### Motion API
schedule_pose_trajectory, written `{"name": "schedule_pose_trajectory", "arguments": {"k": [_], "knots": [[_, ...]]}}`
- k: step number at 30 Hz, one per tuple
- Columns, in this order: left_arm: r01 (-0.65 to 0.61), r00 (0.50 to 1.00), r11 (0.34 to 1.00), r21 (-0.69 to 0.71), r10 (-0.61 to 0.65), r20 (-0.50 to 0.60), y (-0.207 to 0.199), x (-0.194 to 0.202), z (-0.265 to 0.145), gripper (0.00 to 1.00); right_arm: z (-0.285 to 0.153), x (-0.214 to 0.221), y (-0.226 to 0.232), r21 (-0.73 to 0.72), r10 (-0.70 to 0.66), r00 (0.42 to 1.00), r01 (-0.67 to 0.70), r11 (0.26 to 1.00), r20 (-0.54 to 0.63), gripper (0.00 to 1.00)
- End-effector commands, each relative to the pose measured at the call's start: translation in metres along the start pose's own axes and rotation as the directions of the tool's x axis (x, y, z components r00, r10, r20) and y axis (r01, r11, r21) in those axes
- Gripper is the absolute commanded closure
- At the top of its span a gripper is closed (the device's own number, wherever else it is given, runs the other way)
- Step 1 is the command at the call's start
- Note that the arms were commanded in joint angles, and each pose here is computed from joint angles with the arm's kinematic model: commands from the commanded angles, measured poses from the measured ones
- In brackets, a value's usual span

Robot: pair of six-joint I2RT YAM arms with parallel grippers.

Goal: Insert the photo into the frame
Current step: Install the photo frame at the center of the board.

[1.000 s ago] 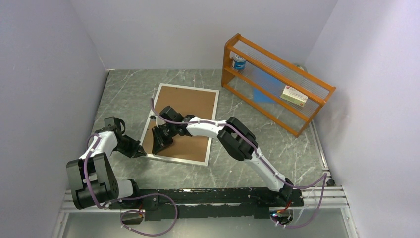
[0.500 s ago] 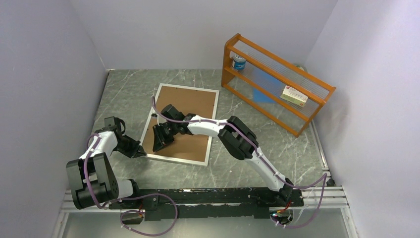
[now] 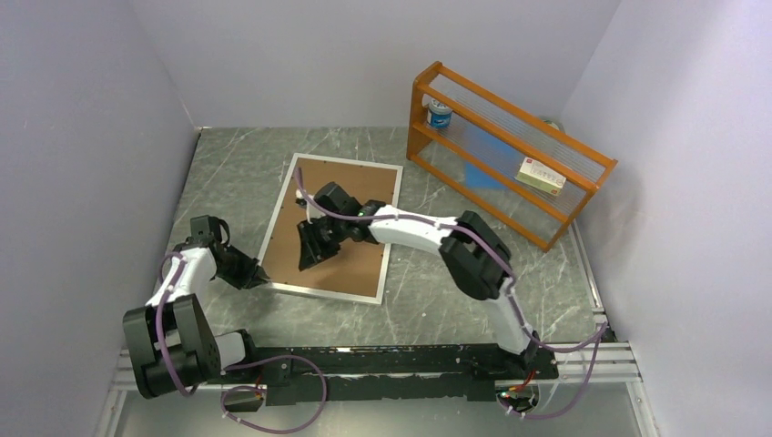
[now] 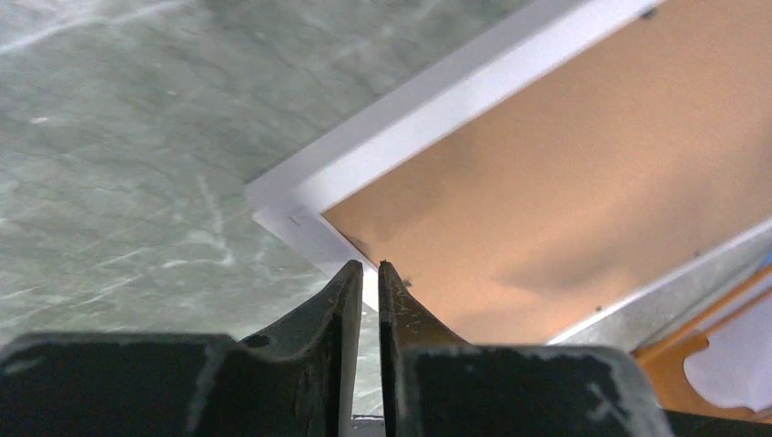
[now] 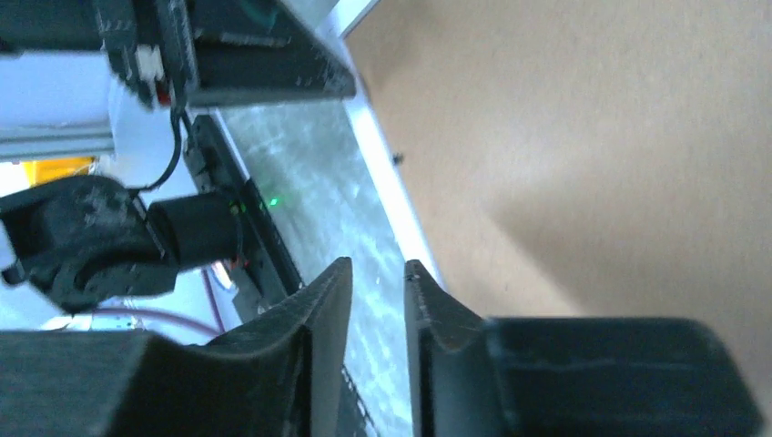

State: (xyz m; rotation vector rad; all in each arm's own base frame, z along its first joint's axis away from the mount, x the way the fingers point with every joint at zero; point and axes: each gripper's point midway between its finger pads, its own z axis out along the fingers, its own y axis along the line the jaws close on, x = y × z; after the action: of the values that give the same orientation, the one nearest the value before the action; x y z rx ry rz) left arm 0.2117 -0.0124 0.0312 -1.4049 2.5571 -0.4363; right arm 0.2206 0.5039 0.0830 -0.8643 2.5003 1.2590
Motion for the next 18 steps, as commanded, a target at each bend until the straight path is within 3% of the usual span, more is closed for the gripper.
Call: {"name": "schedule_pose_trajectory", "arguments": {"k": [1, 7, 10, 18], "knots": [[-0.116, 0.993, 0.973, 0.199, 0.109, 0.045, -0.032, 0.0, -0.014, 0.79, -0.031, 0.024, 0.004, 0.002, -0.079, 0.997, 0.079, 0.997, -0.017, 0.74], [-0.241, 0.968, 0.891, 0.385, 0.248, 0.032, -0.067, 0.023, -0.025, 0.67, -0.044, 0.07, 0.002, -0.043, -0.067, 0.992, 0.062, 0.997, -0.104, 0.82], [-0.276, 0.951, 0.884, 0.378, 0.308, -0.027, -0.069, 0.041, -0.016, 0.67, -0.043, 0.08, -0.002, -0.052, -0.04, 0.992, 0.033, 0.998, -0.123, 0.83], [-0.277, 0.937, 0.914, 0.298, 0.325, -0.127, -0.057, 0.058, 0.004, 0.73, -0.028, 0.08, -0.023, -0.032, 0.037, 0.994, -0.041, 0.999, -0.106, 0.86]]}}
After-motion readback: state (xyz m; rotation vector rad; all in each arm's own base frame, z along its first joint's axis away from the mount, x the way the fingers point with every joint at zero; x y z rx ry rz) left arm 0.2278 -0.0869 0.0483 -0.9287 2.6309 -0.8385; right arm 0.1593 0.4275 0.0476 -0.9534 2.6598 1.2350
